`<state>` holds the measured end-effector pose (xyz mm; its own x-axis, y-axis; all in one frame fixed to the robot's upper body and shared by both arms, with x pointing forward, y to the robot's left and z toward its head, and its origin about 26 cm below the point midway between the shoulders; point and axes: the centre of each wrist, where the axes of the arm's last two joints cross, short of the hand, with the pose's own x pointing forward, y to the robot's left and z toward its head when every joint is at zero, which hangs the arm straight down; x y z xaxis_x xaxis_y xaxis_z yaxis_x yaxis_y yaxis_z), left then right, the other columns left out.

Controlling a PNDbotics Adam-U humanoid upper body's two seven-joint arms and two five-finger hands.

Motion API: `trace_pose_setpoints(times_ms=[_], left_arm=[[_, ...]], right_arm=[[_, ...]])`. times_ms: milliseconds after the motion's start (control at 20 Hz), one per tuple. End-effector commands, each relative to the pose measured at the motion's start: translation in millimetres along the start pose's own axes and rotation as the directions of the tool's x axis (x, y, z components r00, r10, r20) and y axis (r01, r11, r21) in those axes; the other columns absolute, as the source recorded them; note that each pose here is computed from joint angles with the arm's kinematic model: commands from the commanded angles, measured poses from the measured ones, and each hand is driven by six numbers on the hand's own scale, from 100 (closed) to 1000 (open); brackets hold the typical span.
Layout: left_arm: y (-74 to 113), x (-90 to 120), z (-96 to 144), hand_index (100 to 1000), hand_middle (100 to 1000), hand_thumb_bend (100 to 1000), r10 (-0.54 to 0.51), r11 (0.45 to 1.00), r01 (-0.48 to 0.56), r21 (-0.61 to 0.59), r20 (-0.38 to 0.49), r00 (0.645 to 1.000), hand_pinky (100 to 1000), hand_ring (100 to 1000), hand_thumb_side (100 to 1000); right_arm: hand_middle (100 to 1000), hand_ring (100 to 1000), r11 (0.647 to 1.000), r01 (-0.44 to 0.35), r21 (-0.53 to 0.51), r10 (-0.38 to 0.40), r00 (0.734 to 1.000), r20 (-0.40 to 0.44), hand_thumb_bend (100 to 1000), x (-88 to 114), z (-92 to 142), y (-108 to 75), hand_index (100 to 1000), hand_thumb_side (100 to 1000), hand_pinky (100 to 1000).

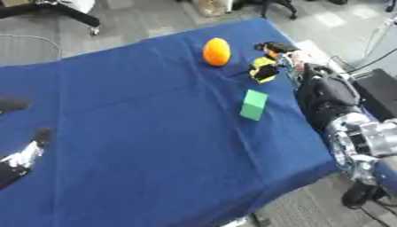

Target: Pick up the objects with one hand, pass them to the other hand, and then place them into the box on the other side of the table.

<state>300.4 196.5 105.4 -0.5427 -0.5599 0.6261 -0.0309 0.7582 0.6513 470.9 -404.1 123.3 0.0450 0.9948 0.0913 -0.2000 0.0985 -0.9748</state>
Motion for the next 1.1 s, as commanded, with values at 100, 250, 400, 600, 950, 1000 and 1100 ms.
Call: trace_pose_setpoints(times_ms=[100,250,400,600,950,1000,1100], left_arm=[[3.4,4.0,-3.0,755,730,429,0.001,1.000,-0.001,0.009,0.019,1.000,938,849,589],[3.8,4.0,-3.2,755,728,429,0.000,1.000,0.000,0.010,0.020,1.000,937,848,589],[3.9,4.0,-3.1,756,726,427,0.000,1.000,-0.001,0.011,0.019,1.000,937,847,590],[4.0,4.0,-3.2,756,725,425,0.001,1.000,-0.002,0.012,0.019,1.000,937,846,591],[4.1,3.9,-3.1,757,722,417,0.003,1.000,-0.004,0.012,0.019,1.000,936,857,593],[4.1,3.9,-3.0,757,722,416,0.004,1.000,-0.004,0.013,0.018,1.000,935,857,593],[4.0,3.9,-3.0,757,721,412,0.005,1.000,-0.005,0.013,0.018,1.000,935,856,594]], right_arm=[[924,935,0.998,-0.023,-0.058,0.019,0.998,-0.064,100,-16.5,5.7,-15.7,1000,437,904],[918,932,0.997,-0.019,-0.070,0.012,0.995,-0.102,100,-20.0,6.8,-11.1,1000,444,902],[913,928,0.997,-0.011,-0.079,0.000,0.991,-0.131,100,-23.1,7.8,-7.7,1000,450,896],[907,919,0.997,0.005,-0.082,-0.018,0.987,-0.160,100,-26.3,8.8,-3.3,1000,478,886],[881,846,0.998,0.052,-0.045,-0.059,0.982,-0.178,100,-29.1,9.9,5.0,987,552,812],[870,826,0.997,0.059,-0.041,-0.065,0.982,-0.178,100,-29.4,10.0,5.8,980,537,793],[849,788,0.997,0.070,-0.035,-0.075,0.981,-0.177,100,-29.7,10.2,6.8,960,499,759]])
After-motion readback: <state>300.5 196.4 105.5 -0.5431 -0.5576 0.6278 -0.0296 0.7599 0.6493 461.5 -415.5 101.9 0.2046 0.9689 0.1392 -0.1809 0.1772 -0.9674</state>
